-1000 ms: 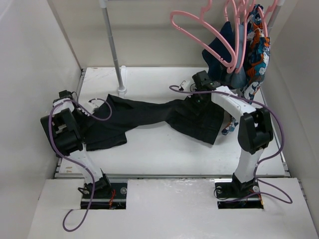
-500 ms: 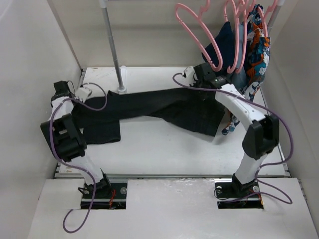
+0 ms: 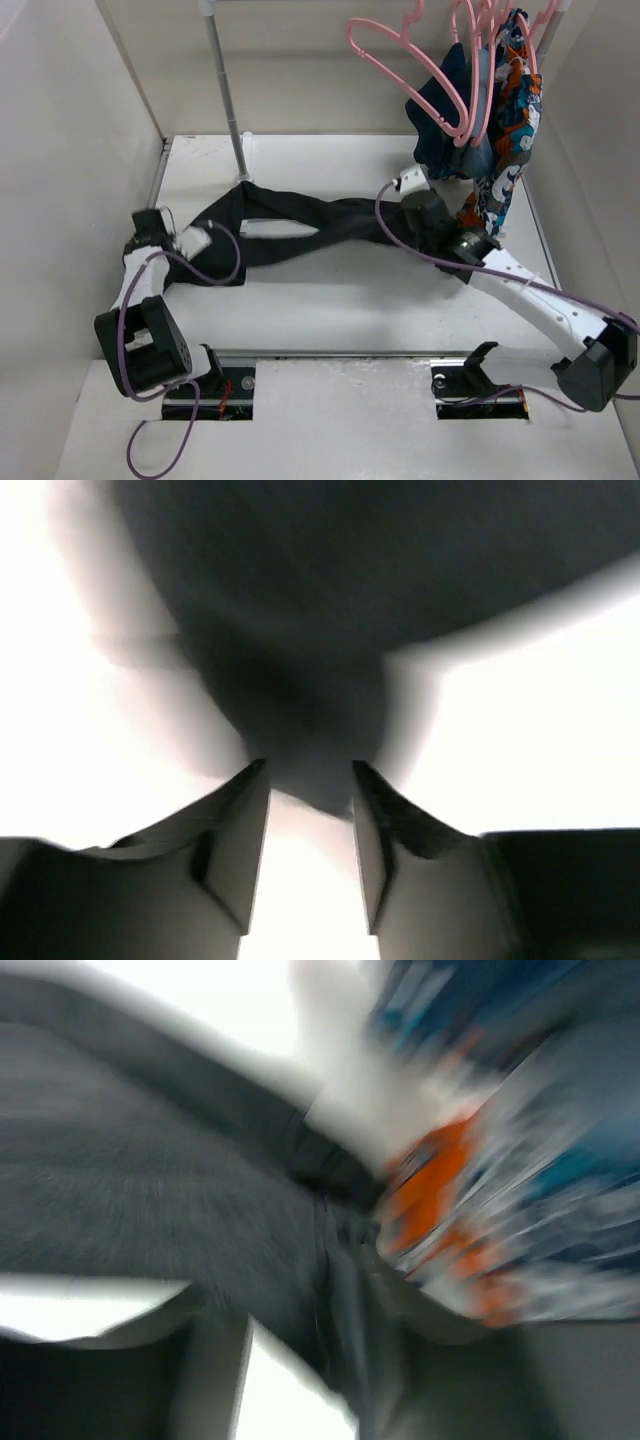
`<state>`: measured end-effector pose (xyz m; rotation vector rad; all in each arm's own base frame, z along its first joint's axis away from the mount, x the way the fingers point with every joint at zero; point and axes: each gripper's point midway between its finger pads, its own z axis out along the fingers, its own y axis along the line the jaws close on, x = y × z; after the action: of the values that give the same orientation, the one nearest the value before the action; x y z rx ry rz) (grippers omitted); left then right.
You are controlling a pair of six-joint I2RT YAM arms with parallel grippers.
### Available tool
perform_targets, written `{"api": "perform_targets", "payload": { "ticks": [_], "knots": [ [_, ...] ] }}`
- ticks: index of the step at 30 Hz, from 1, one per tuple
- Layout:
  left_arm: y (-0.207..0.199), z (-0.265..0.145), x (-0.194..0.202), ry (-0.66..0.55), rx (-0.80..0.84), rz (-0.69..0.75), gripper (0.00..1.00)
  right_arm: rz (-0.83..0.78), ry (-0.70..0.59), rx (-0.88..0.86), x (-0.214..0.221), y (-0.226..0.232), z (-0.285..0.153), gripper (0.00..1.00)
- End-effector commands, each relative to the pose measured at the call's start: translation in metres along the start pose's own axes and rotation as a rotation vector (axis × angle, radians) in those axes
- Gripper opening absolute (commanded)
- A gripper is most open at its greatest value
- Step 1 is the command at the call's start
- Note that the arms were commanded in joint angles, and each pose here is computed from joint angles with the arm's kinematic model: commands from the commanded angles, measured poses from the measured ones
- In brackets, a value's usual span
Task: Place the trousers on the hanger
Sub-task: Flatten out the trousers at the center of the board.
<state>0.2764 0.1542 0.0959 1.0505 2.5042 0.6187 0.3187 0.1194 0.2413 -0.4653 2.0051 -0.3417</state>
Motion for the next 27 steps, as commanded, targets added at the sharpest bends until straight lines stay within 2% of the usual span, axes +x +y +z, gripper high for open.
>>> {"api": "perform_targets", "payload": {
  "ticks": [1, 2, 3, 4, 6, 8, 11, 13, 14, 17, 21, 22, 27],
  "knots": [
    [-0.079, -0.016, 0.078, 0.335, 0.254, 0.17, 0.37, 0.284, 0.15, -0.105, 0.058, 0.045, -0.012, 0.62],
    [-0.093, -0.02, 0.101, 0.445, 0.273, 0.193, 0.39, 0.327, 0.158, -0.141, 0.066, 0.055, -0.018, 0.67],
    [-0.098, -0.026, 0.109, 0.486, 0.275, 0.195, 0.44, 0.368, 0.154, -0.16, 0.071, 0.063, -0.025, 0.72],
    [-0.102, -0.031, 0.115, 0.517, 0.274, 0.181, 0.46, 0.417, 0.152, -0.159, 0.081, 0.059, -0.033, 0.74],
    [-0.113, -0.047, 0.12, 0.555, 0.349, 0.175, 0.48, 0.495, 0.132, -0.148, 0.08, 0.052, -0.041, 0.75],
    [-0.109, -0.059, 0.114, 0.535, 0.373, 0.136, 0.5, 0.51, 0.103, -0.124, 0.079, 0.039, -0.05, 0.76],
    [-0.065, -0.068, 0.081, 0.412, 0.276, 0.059, 0.51, 0.528, 0.073, -0.104, 0.062, 0.027, -0.056, 0.84],
    [-0.018, -0.068, 0.044, 0.246, 0.124, -0.031, 0.6, 0.578, 0.11, -0.126, 0.062, 0.031, -0.056, 0.9],
    [-0.005, -0.065, 0.031, 0.189, 0.086, -0.067, 0.65, 0.633, 0.132, -0.126, 0.061, 0.029, -0.052, 0.96],
    [0.029, -0.054, -0.012, 0.012, -0.015, -0.232, 0.7, 0.824, 0.228, -0.175, 0.068, 0.039, -0.045, 1.0],
    [0.038, -0.022, -0.043, -0.065, 0.033, -0.438, 0.7, 1.112, 0.324, -0.163, 0.091, 0.045, -0.044, 1.0],
    [0.041, -0.017, -0.048, -0.078, 0.039, -0.458, 0.71, 1.224, 0.3, -0.166, 0.085, 0.042, -0.048, 1.0],
    [0.048, 0.016, -0.062, -0.083, 0.072, -0.552, 0.73, 1.482, 0.264, -0.144, 0.098, 0.042, -0.043, 1.0]
  ]
}}
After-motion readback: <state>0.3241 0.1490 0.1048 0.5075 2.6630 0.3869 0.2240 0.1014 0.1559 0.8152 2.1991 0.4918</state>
